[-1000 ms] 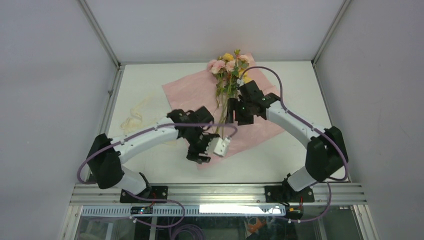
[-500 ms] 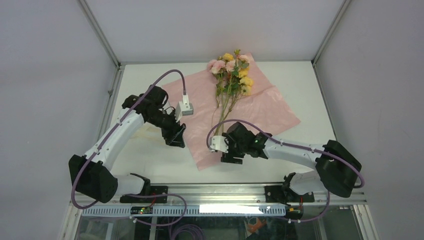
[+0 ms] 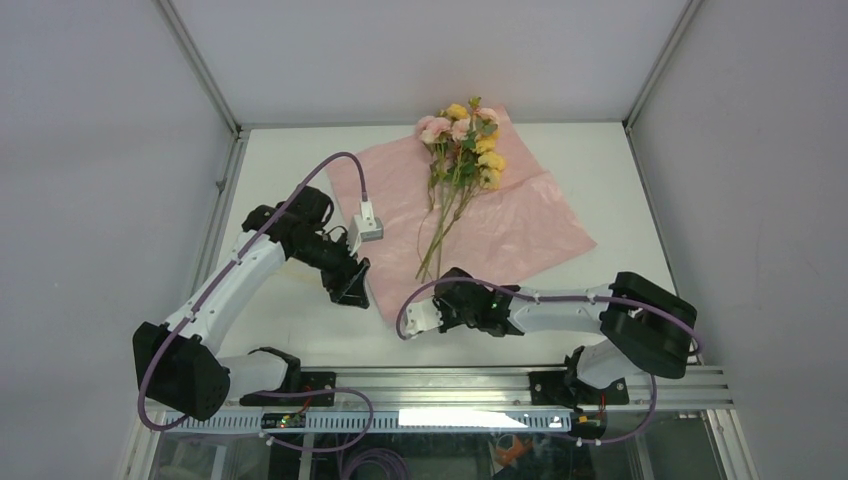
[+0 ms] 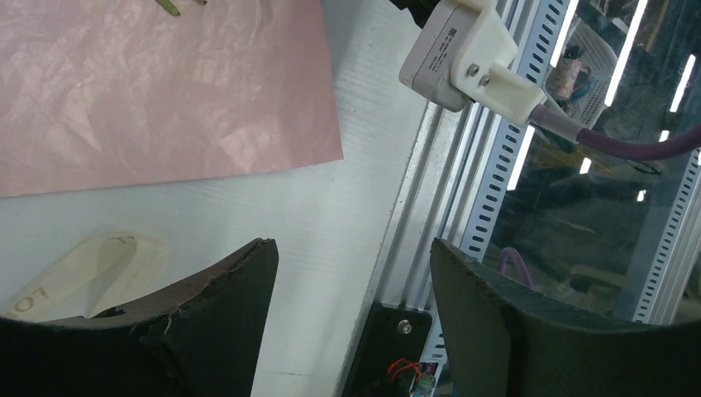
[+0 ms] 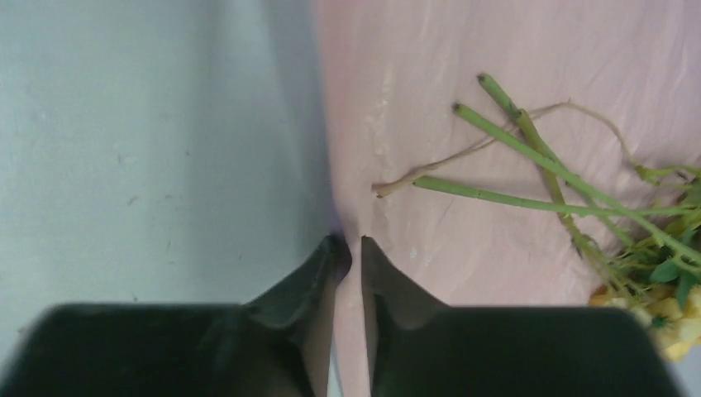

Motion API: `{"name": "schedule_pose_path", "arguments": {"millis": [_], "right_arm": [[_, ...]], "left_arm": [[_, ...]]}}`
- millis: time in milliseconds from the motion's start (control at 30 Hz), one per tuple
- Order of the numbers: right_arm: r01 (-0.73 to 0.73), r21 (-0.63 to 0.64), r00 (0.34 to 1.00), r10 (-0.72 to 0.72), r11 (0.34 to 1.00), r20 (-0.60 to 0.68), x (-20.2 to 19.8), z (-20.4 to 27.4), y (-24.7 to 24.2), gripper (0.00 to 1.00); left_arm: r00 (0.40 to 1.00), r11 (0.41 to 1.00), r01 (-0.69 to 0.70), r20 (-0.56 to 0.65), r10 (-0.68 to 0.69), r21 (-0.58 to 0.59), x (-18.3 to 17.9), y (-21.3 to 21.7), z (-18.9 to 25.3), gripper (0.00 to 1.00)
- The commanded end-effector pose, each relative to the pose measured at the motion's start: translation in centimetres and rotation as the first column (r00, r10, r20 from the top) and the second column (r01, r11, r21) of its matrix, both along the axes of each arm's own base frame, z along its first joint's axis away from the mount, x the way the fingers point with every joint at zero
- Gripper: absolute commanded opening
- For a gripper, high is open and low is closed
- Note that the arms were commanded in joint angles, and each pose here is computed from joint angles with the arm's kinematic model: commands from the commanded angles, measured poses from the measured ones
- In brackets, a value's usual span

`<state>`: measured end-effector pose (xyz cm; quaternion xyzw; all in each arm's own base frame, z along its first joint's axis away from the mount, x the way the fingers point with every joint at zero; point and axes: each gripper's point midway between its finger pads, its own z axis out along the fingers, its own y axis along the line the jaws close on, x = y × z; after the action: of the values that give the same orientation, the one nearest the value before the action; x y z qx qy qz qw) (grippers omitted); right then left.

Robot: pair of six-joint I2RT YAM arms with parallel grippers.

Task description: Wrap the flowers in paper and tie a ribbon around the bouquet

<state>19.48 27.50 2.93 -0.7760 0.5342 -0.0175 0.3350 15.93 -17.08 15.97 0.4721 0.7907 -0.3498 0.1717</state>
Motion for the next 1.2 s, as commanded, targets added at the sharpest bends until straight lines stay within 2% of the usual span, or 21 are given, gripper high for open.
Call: {"name": "schedule_pose_path", "arguments": {"millis": [0,33,133,233,300,400,533,567,633,767,933,1000,1033,1167], "right_arm": [[0.029,0.002,1.0,-0.029,1.0,0.005,-0.2,0.2,-0.7,0.08],[0.03,0.001,1.0,-0.03,1.0,-0.008,-0.4,0.4,-0.8,0.0],[0.08,0.026,0.996,-0.079,0.996,-0.044,-0.5,0.7,-1.2,0.0],[0.15,0.13,0.98,-0.13,0.98,-0.148,-0.4,2.0,-0.9,0.0],[0.188,0.204,0.961,-0.137,0.961,-0.238,-0.8,2.8,-0.5,0.0],[0.205,0.246,0.95,-0.131,0.947,-0.285,-1.0,3.2,-1.0,0.0],[0.222,0.26,0.938,-0.133,0.94,-0.319,-0.9,3.0,-1.8,0.0],[0.228,0.261,0.937,-0.138,0.938,-0.322,-0.8,3.0,-2.0,0.0],[0.236,0.267,0.935,-0.143,0.934,-0.325,-0.7,3.1,-2.3,0.0],[0.248,0.291,0.935,-0.149,0.924,-0.322,-0.8,3.6,-2.8,0.0],[0.254,0.305,0.932,-0.147,0.918,-0.332,-1.2,3.7,-3.5,0.0],[0.252,0.302,0.932,-0.147,0.919,-0.332,-1.3,3.7,-3.7,0.0],[0.253,0.303,0.932,-0.146,0.919,-0.332,-1.3,3.8,-3.8,0.0],[0.256,0.339,0.935,-0.142,0.905,-0.326,-1.3,4.6,-4.0,0.0]], "left_arm": [[0.998,1.0,0.009,0.063,-0.007,-0.028,0.7,-0.3,0.6,0.7],[0.997,1.0,0.018,0.073,-0.017,-0.017,0.8,-0.1,0.4,0.7],[0.992,0.998,0.064,0.11,-0.065,0.016,1.0,0.4,-0.5,0.69],[0.967,0.983,0.17,0.181,-0.18,0.067,0.8,0.7,-1.5,0.67],[0.928,0.958,0.265,0.241,-0.285,0.113,0.5,0.7,-2.1,0.68],[0.844,0.902,0.416,0.319,-0.43,0.115,-0.5,-0.1,-2.8,0.73],[0.727,0.876,0.476,0.528,-0.44,0.075,1.8,-2.7,-4.1,0.95],[0.715,0.879,0.469,0.551,-0.432,0.08,2.4,-3.2,-4.6,0.98],[0.728,0.903,0.418,0.56,-0.396,0.096,4.1,-4.3,-5.2,0.99],[0.809,0.958,0.265,0.515,-0.283,0.111,7.3,-5.5,-5.2,0.99],[0.775,0.935,0.332,0.531,-0.344,0.123,6.6,-7.1,-5.4,0.99],[0.775,0.933,0.336,0.525,-0.351,0.127,6.1,-8.4,-5.2,0.94],[0.789,0.936,0.333,0.511,-0.342,0.113,5.9,-8.9,-5.0,0.87],[0.845,0.941,0.339,0.433,-0.315,0.023,4.2,-11.1,-3.9,0.45]]}}
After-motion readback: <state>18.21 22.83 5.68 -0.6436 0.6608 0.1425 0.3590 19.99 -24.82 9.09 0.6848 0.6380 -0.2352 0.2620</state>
